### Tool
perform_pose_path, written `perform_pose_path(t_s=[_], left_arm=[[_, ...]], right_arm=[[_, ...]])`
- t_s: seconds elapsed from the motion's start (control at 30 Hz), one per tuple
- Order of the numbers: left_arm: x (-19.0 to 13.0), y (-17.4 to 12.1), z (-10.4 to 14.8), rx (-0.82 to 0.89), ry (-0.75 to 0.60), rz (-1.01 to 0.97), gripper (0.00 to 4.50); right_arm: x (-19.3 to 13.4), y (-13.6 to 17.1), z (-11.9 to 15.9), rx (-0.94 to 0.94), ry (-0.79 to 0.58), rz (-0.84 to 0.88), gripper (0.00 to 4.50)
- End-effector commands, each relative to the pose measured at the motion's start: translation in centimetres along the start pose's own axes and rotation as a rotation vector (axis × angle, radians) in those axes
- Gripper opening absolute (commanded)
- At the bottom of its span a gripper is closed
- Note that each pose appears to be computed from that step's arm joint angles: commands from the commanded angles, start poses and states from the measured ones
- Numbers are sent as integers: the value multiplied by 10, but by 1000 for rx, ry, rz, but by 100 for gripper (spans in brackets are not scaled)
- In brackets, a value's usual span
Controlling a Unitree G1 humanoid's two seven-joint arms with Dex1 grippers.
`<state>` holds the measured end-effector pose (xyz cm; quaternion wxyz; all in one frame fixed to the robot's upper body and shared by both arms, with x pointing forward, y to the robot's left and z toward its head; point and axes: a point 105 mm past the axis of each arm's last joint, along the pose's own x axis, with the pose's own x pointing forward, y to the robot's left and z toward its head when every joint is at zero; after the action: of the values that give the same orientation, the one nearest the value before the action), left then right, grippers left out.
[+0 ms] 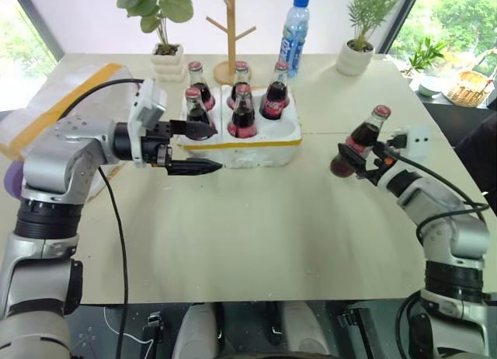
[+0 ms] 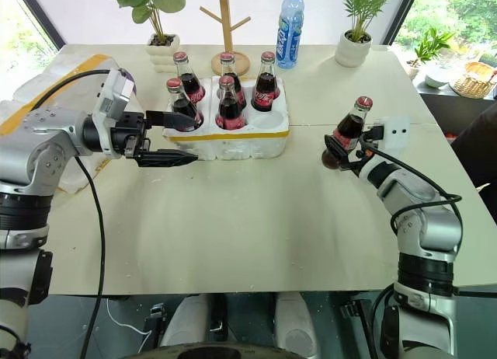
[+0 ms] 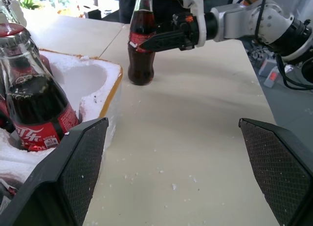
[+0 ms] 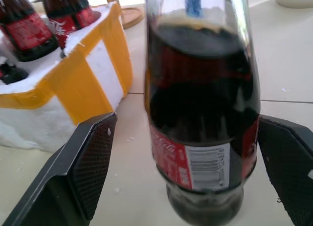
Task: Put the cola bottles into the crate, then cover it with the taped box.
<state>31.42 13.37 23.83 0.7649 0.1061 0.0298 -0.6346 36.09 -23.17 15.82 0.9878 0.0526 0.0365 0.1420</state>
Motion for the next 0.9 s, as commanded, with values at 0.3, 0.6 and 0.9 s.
perform_pose_path(t_s=[0.3, 0.6, 0.9], left_arm=[[-16, 1, 18, 54, -58, 97, 450], [-23, -1, 14, 52, -56, 145, 450], [-28, 0, 11, 51, -48, 178, 450]], right_arm=[[-3, 36, 97, -66, -269, 276, 284], [21, 94, 136, -141, -315, 477, 284], [60, 123, 96, -158, -213, 561, 284]])
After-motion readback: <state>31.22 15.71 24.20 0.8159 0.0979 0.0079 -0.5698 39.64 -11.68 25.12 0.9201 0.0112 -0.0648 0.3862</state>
